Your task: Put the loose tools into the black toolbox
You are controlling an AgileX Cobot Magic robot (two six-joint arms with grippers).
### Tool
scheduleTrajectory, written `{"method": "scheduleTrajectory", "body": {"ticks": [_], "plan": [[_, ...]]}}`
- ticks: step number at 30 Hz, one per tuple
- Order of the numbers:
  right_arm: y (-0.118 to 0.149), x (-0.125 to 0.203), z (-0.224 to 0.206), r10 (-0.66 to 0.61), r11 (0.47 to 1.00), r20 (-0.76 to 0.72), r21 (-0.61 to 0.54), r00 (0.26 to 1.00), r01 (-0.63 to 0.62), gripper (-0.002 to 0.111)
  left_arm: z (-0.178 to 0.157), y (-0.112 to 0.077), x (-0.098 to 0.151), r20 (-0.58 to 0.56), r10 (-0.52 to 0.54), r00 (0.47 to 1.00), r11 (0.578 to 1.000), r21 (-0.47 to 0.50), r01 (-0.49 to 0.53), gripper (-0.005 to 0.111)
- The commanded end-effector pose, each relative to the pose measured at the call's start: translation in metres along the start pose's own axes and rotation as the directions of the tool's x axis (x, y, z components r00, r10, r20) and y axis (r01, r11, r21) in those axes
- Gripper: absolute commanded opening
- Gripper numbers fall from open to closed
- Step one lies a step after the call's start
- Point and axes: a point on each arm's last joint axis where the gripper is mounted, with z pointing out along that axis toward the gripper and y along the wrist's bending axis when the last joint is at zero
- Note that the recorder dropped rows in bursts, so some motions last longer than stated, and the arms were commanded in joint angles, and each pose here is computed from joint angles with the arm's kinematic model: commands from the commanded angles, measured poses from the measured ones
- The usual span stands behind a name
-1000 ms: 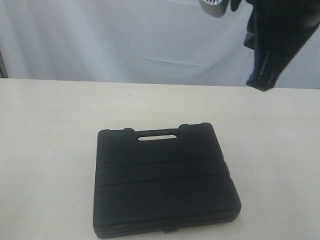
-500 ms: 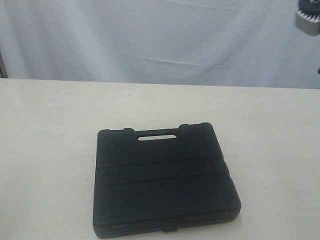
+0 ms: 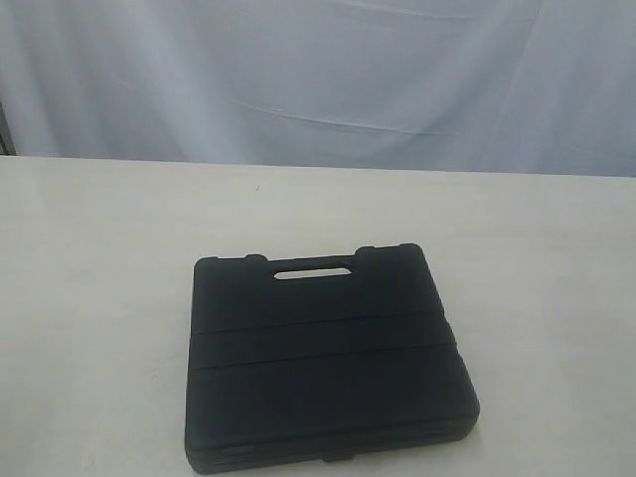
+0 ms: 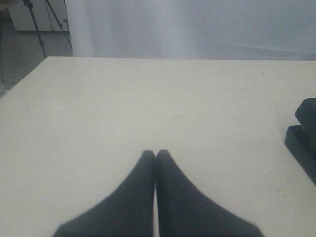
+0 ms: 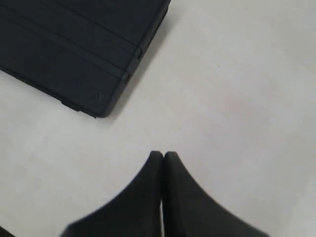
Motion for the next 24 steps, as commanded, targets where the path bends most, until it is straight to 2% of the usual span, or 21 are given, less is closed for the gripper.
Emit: {"method": "scheduleTrajectory", "body": {"ticks": [1, 3, 5, 8, 10, 11, 13, 19, 20, 24], "plan": [[-0.005, 0.010, 0.008, -0.022, 0.998, -0.067, 0.054, 0.997, 0.026, -0.001, 0.000, 0.000, 0.000, 0.004, -0.005, 1.000, 1.000, 0.005, 0.005, 0.000], [-0.004, 0.012, 0.011, -0.024, 0.998, -0.078, 0.053, 0.997, 0.028, -0.001, 0.000, 0.000, 0.000, 0.004, -0.005, 1.000, 1.000, 0.005, 0.005, 0.000], [-0.002, 0.011, 0.006, -0.027, 0.996, 0.056, 0.085, 0.998, 0.022, -0.001, 0.000, 0.000, 0.000, 0.004, -0.005, 1.000, 1.000, 0.005, 0.005, 0.000], [0.003, 0.015, -0.002, -0.042, 0.985, 0.307, 0.169, 0.951, -0.011, -0.001, 0.000, 0.000, 0.000, 0.004, -0.005, 1.000, 1.000, 0.005, 0.005, 0.000], [0.008, 0.024, -0.005, -0.057, 0.975, 0.464, 0.218, 0.884, -0.052, -0.001, 0.000, 0.000, 0.000, 0.004, -0.005, 1.000, 1.000, 0.005, 0.005, 0.000], [0.014, 0.038, -0.002, -0.066, 0.965, 0.579, 0.246, 0.813, -0.097, -0.001, 0.000, 0.000, 0.000, 0.004, -0.005, 1.000, 1.000, 0.005, 0.005, 0.000], [0.024, 0.062, 0.011, -0.066, 0.955, 0.667, 0.259, 0.742, -0.148, -0.001, 0.000, 0.000, 0.000, 0.004, -0.005, 1.000, 1.000, 0.005, 0.005, 0.000], [0.038, 0.110, 0.066, -0.007, 0.938, 0.748, 0.236, 0.664, -0.255, -0.001, 0.000, 0.000, 0.000, 0.004, -0.005, 1.000, 1.000, 0.005, 0.005, 0.000], [0.040, 0.116, 0.071, 0.028, 0.936, 0.756, 0.210, 0.653, -0.283, -0.001, 0.000, 0.000, 0.000, 0.004, -0.005, 1.000, 1.000, 0.005, 0.005, 0.000], [0.046, 0.135, 0.080, 0.020, 0.930, 0.766, 0.221, 0.643, -0.293, -0.001, 0.000, 0.000, 0.000, 0.004, -0.005, 1.000, 1.000, 0.005, 0.005, 0.000]]}}
